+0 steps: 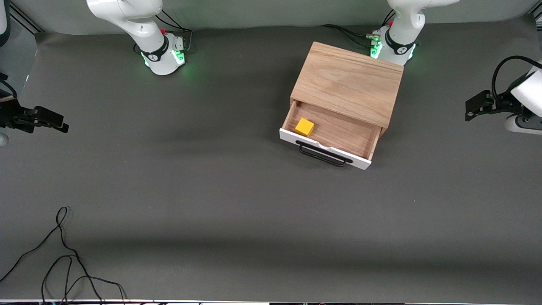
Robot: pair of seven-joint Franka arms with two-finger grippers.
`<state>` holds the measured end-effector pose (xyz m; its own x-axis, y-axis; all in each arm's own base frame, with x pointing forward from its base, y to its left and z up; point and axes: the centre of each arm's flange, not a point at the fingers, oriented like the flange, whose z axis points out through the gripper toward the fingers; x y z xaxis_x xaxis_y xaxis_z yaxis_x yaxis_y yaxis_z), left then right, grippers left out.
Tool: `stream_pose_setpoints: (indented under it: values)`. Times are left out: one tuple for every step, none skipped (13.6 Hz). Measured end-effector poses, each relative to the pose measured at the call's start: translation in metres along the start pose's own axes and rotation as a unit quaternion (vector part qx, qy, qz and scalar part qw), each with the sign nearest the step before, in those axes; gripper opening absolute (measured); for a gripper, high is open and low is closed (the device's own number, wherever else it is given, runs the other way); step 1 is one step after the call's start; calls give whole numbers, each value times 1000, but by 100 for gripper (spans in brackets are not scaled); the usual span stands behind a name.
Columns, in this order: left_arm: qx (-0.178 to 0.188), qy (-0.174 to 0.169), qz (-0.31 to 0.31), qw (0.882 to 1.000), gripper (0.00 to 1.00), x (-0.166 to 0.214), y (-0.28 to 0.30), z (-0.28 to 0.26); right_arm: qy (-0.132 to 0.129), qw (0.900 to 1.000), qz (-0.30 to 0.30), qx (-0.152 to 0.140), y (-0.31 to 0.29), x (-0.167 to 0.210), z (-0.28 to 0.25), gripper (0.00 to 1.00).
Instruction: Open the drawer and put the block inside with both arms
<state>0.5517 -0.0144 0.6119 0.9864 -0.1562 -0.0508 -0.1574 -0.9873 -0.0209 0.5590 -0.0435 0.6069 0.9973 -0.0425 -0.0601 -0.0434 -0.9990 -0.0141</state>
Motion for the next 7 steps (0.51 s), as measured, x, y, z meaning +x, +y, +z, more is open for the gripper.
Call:
stream_pose_setpoints:
  values:
    - [0, 0, 0, 1000, 100, 0, 0, 0, 0, 1000, 0, 0, 0, 0, -1, 100]
    - [0, 0, 0, 1000, 100, 0, 0, 0, 1, 1000, 0, 0, 0, -1, -1, 100]
    - [0, 0, 0, 1000, 100, 0, 0, 0, 1, 1000, 0, 0, 0, -1, -1, 100]
    - [0, 0, 0, 1000, 100, 0, 0, 0, 0, 1000, 0, 0, 0, -1, -1, 100]
    - [0, 0, 0, 1000, 100, 0, 0, 0, -1, 1000, 0, 0, 0, -1, 0, 100]
    - [0, 0, 0, 1000, 100, 0, 0, 0, -1, 1000, 0, 0, 0, -1, 1, 100]
    - [0, 0, 0, 1000, 100, 0, 0, 0, -2, 1000, 0, -1, 0, -1, 1, 100]
